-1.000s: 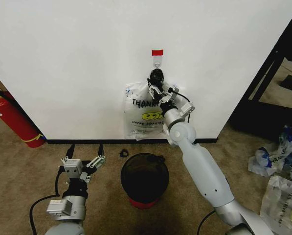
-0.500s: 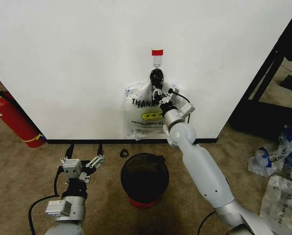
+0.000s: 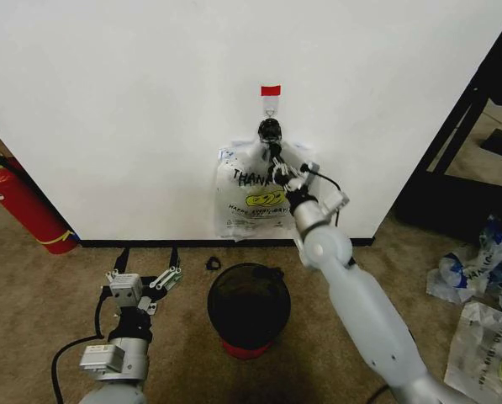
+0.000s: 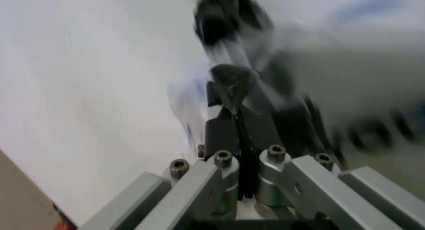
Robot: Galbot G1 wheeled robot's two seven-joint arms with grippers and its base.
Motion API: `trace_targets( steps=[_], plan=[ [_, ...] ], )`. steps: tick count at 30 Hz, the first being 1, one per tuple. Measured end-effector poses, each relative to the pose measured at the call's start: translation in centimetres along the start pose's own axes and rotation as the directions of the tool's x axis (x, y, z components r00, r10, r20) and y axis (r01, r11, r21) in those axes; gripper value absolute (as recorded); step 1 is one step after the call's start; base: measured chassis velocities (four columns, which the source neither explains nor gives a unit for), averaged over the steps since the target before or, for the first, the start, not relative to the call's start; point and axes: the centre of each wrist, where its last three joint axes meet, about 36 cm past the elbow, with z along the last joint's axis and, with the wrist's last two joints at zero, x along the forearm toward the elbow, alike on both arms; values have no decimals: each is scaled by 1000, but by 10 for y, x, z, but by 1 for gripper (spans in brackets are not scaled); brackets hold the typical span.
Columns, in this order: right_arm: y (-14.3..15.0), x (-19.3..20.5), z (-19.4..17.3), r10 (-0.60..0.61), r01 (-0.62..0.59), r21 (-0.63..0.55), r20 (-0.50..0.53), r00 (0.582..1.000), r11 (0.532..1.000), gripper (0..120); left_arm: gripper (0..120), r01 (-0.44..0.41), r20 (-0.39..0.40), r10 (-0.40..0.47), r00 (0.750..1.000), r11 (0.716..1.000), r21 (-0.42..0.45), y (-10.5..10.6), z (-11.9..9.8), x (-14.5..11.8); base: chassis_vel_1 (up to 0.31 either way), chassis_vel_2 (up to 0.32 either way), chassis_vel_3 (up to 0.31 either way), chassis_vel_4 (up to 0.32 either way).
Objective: Pick up the garbage bag from the wall and place it over the trash bin.
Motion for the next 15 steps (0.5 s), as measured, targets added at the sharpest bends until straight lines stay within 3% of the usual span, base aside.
trace_targets(
  steps=[8,13,15],
  plan=[
    [5,52,26,17,-16,27,-40,999,1000,0,100,-9,-9,9,1000,1000,6,-3,3,1,0,0,0,0],
    [10,83,34,1,4,96,-54,999,995,0,100,-12,-9,12,1000,1000,7,-3,3,1,0,0,0,0],
    [15,115,43,-21,33,153,-79,997,988,0,100,-13,-7,13,1000,1000,8,-2,3,0,0,0,0,0]
  ],
)
